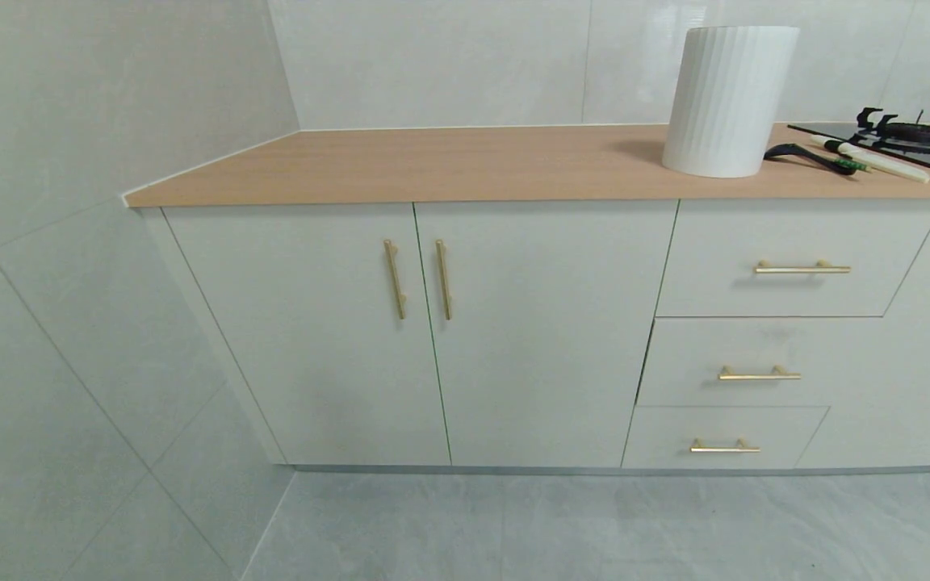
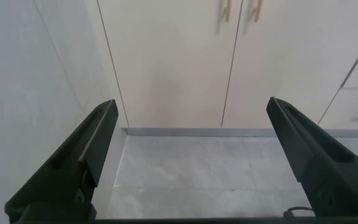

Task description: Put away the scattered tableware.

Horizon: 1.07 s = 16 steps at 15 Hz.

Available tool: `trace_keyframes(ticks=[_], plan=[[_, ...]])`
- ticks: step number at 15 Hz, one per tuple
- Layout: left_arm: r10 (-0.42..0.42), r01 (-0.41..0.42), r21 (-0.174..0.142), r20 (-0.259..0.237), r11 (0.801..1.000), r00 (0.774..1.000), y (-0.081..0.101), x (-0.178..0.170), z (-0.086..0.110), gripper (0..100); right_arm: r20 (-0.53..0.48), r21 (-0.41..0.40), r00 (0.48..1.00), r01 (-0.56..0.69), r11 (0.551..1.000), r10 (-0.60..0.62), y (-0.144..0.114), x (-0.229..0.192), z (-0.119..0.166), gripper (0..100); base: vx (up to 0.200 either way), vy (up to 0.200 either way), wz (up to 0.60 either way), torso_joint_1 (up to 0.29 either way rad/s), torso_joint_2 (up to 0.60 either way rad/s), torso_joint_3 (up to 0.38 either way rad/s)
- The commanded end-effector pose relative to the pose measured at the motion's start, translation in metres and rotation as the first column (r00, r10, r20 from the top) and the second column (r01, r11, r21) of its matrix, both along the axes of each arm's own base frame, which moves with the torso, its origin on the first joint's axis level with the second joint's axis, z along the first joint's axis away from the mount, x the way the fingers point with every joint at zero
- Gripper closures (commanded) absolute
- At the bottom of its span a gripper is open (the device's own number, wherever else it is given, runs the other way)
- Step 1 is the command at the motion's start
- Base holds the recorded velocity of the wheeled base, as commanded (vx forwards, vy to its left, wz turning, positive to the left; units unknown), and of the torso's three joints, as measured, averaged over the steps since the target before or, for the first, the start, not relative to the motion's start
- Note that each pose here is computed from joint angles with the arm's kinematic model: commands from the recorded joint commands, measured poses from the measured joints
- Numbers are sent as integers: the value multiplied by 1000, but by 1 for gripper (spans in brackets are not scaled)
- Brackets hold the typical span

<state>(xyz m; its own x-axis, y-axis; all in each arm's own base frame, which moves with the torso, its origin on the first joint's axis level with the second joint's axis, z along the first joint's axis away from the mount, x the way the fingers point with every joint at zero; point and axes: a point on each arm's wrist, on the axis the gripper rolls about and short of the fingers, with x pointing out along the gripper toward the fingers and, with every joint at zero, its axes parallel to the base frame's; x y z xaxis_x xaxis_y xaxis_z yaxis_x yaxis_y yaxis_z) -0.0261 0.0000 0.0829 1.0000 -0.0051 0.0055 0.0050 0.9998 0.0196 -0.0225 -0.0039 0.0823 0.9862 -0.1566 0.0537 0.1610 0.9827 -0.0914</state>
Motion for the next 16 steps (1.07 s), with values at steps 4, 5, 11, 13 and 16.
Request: trace_keyframes(ticks=[4, 5, 11, 13, 16], plan=[[67, -66, 32, -2, 997, 998, 2, 0, -1, 0, 13, 19, 1000, -17, 1000, 17, 0, -1, 0, 0, 0, 0, 0, 0, 0, 0], [141, -141, 27, 2, 990, 990, 3, 2, -3, 0, 13, 27, 999, -42, 999, 42, 1, -1, 0, 0, 0, 0, 0, 0, 0, 0], [-28, 29, 30, -5, 999, 1000, -1, 3, -6, 0, -6, 22, 979, -202, 979, 202, 5, 0, -2, 0, 0, 0, 0, 0, 0, 0], [-22, 22, 24, 1, 999, 1000, -1, 3, -6, 0, -4, 22, 979, -202, 979, 202, 5, 0, -2, 0, 0, 0, 0, 0, 0, 0], [-23, 23, -5, 8, 1000, 1000, -1, 3, -5, 0, -5, 18, 977, -215, 976, 215, 5, 0, -2, 0, 0, 0, 0, 0, 0, 0]])
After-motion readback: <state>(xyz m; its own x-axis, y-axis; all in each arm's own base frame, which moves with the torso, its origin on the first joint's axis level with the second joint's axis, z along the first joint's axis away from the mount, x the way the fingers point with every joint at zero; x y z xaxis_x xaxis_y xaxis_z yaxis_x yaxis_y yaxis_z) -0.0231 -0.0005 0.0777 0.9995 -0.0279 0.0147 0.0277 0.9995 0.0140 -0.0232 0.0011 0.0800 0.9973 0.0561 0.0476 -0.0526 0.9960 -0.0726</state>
